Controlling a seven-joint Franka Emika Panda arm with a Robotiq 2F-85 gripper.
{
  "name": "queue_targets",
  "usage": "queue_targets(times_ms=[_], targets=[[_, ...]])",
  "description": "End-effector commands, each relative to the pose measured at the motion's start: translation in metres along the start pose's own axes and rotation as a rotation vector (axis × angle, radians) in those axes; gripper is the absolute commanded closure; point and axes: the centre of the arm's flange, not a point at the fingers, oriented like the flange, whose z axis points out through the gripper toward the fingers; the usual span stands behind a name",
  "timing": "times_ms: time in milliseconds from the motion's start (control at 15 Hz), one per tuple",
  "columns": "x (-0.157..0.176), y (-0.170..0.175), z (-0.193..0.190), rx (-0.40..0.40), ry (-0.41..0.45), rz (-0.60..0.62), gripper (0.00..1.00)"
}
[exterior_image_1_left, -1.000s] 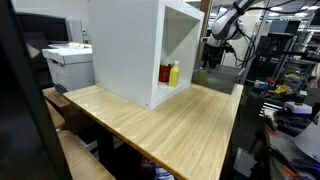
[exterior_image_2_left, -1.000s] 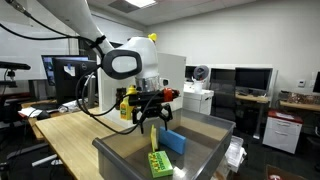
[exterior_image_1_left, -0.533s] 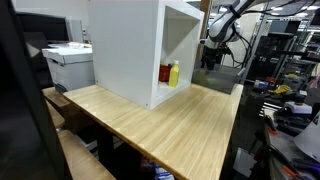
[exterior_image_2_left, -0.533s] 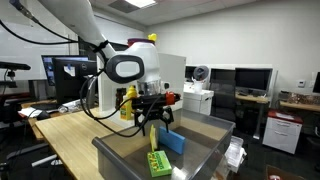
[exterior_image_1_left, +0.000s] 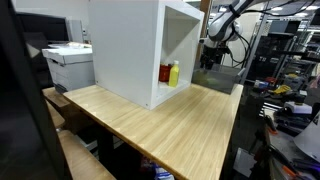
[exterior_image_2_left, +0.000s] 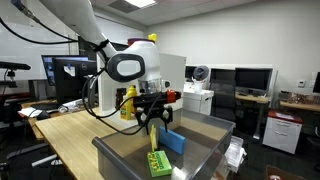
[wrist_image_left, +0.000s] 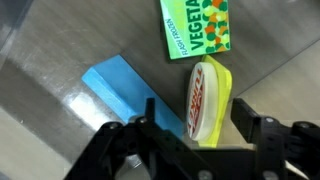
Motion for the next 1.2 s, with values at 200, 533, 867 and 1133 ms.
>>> queue_targets(times_ms=[200,533,867,1133], targets=[[0.003,0.002,0.003,0.006,0.009,-0.014,0.68],[-0.001,0.003,0.01,0.023,-0.006,0.005,0.96],[-0.004,0.003,0.008,0.015,-0.022,0.015,0.95],[-0.007,0.002,-0.005,-0.003,-0.039,0.037,0.95]])
